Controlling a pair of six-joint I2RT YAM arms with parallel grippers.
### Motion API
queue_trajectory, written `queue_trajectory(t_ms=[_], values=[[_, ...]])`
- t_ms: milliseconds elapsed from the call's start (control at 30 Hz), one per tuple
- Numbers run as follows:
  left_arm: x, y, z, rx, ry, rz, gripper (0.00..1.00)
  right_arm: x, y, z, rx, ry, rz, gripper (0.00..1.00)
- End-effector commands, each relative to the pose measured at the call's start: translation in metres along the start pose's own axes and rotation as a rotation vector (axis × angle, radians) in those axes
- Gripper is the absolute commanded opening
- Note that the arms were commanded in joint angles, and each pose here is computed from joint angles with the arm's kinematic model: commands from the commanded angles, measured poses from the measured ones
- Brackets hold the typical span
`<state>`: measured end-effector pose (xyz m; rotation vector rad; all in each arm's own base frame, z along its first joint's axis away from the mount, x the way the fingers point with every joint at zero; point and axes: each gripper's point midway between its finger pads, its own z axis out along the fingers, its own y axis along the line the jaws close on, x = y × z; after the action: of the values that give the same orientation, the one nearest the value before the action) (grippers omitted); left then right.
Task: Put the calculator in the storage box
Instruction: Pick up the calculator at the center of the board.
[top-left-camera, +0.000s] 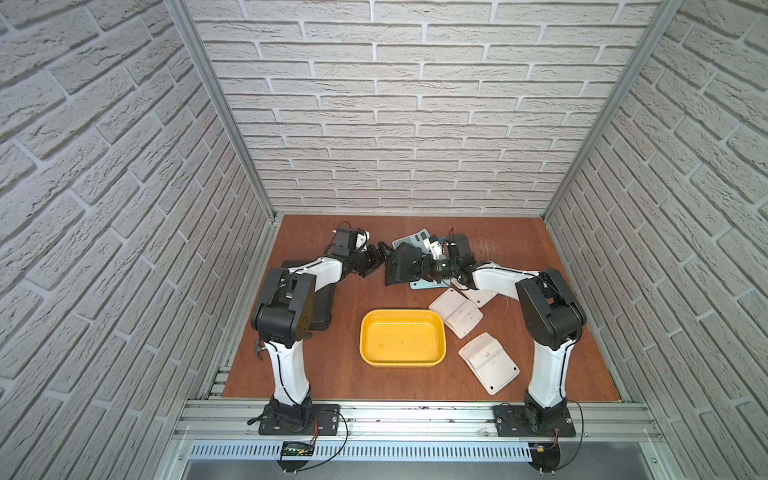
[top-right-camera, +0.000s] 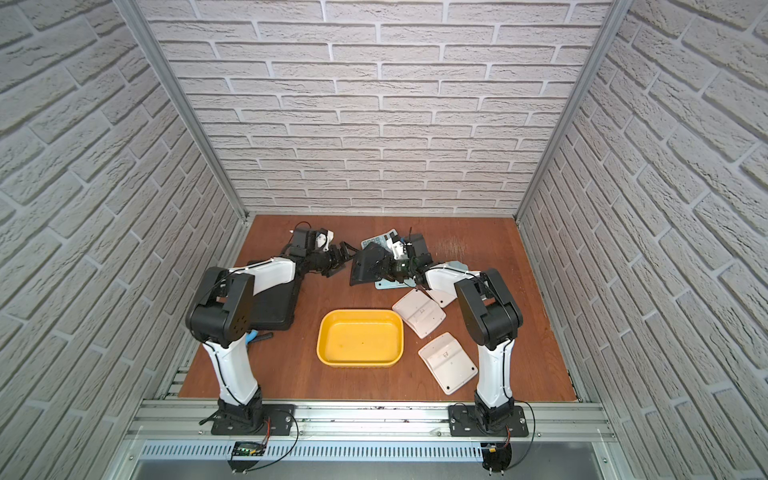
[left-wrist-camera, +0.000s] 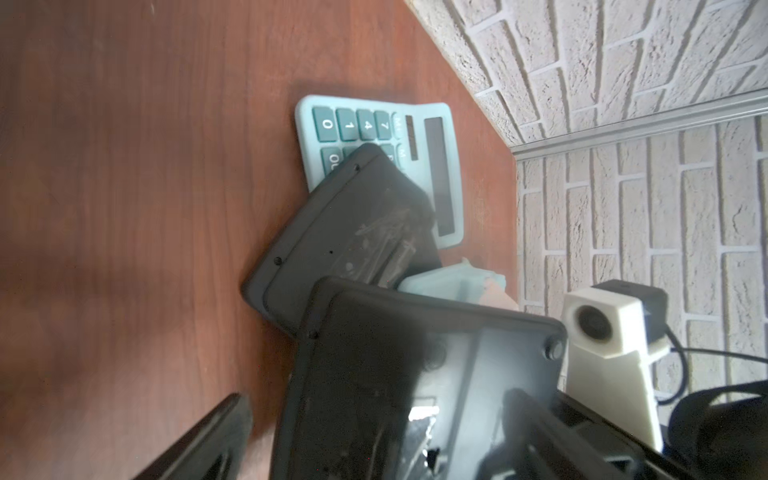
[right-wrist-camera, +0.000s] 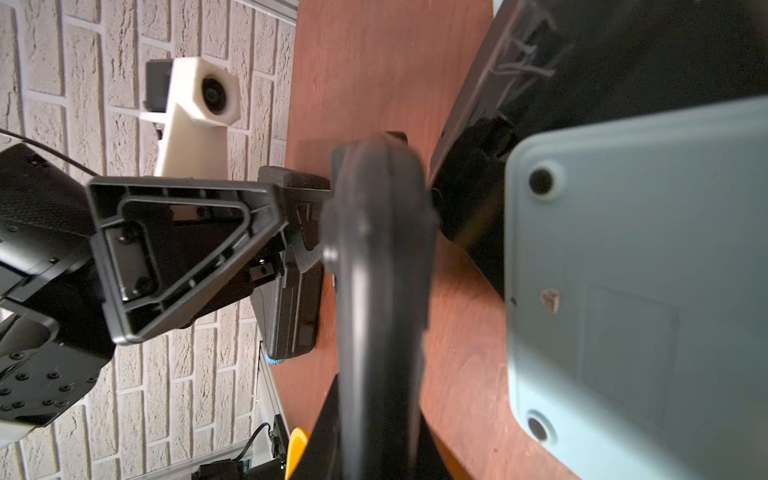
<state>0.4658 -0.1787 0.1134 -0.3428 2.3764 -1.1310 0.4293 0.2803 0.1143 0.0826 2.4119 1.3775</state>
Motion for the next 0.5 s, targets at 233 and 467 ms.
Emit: queue_trajectory(t_ms=[233, 467], values=[[0.009, 0.004, -0.079, -0.248, -0.091, 0.129, 0.98, 0.031, 0.063, -0.066, 0.079, 0.066, -0.125, 0.04], [0.036, 0.007, -0.110, -0.296, -0.108, 0.149, 0.98, 0.081, 0.069, -0.109, 0.319, 0.130, -0.214, 0.03]])
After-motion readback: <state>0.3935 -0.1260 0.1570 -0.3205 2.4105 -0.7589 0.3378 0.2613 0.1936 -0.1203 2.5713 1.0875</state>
